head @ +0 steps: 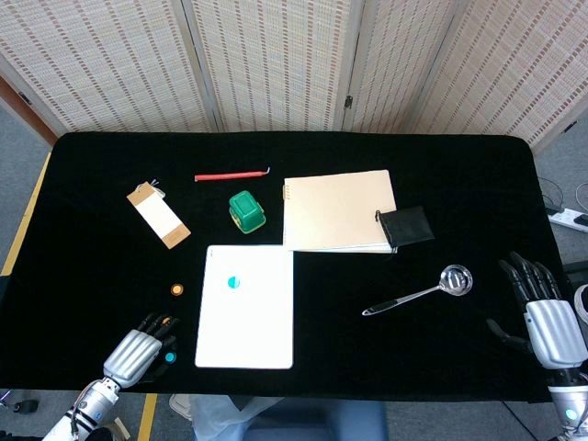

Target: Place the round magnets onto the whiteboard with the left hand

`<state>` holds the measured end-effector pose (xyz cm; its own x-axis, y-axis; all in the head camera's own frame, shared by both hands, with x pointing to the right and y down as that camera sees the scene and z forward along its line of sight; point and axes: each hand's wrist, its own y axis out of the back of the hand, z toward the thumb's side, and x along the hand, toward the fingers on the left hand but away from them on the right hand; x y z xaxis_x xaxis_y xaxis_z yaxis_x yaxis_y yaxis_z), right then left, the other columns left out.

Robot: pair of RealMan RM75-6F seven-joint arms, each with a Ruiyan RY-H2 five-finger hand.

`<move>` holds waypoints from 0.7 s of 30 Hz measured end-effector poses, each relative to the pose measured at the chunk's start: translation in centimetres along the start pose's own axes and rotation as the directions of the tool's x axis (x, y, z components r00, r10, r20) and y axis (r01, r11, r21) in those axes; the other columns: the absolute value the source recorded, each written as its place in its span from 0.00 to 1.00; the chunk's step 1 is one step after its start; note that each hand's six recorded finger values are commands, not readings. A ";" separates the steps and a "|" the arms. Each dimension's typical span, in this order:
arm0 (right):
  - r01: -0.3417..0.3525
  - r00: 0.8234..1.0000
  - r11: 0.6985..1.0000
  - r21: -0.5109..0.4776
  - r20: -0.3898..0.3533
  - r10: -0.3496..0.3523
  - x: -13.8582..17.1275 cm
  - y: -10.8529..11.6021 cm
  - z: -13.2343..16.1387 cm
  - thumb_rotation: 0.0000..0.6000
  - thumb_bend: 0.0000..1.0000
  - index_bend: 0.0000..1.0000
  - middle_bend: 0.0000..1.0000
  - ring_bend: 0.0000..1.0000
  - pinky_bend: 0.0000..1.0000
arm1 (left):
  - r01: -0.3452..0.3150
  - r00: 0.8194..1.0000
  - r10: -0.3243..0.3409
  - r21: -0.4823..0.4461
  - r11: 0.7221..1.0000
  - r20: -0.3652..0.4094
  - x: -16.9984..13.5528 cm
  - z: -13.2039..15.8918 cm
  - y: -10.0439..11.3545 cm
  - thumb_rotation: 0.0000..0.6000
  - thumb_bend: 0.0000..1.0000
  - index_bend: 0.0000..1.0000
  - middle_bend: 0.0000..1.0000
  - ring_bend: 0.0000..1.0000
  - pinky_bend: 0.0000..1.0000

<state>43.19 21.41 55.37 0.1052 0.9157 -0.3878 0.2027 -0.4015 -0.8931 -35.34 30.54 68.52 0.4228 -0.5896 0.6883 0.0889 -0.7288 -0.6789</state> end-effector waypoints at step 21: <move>0.011 1.000 1.000 0.001 -0.004 -0.011 0.2 0.3 0.2 1.00 0.27 0.00 0.00 0.00 0.00 | -0.028 1.000 0.028 -0.033 0.999 0.008 0.4 0.1 1.0 1.00 0.38 0.51 0.13 0.00 0.00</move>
<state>43.07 21.43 54.96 0.1068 0.9200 -0.3770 0.2024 -0.3914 -0.8977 -35.01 29.60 68.16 0.4321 -0.6071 0.6669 0.0469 -0.7234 -0.6889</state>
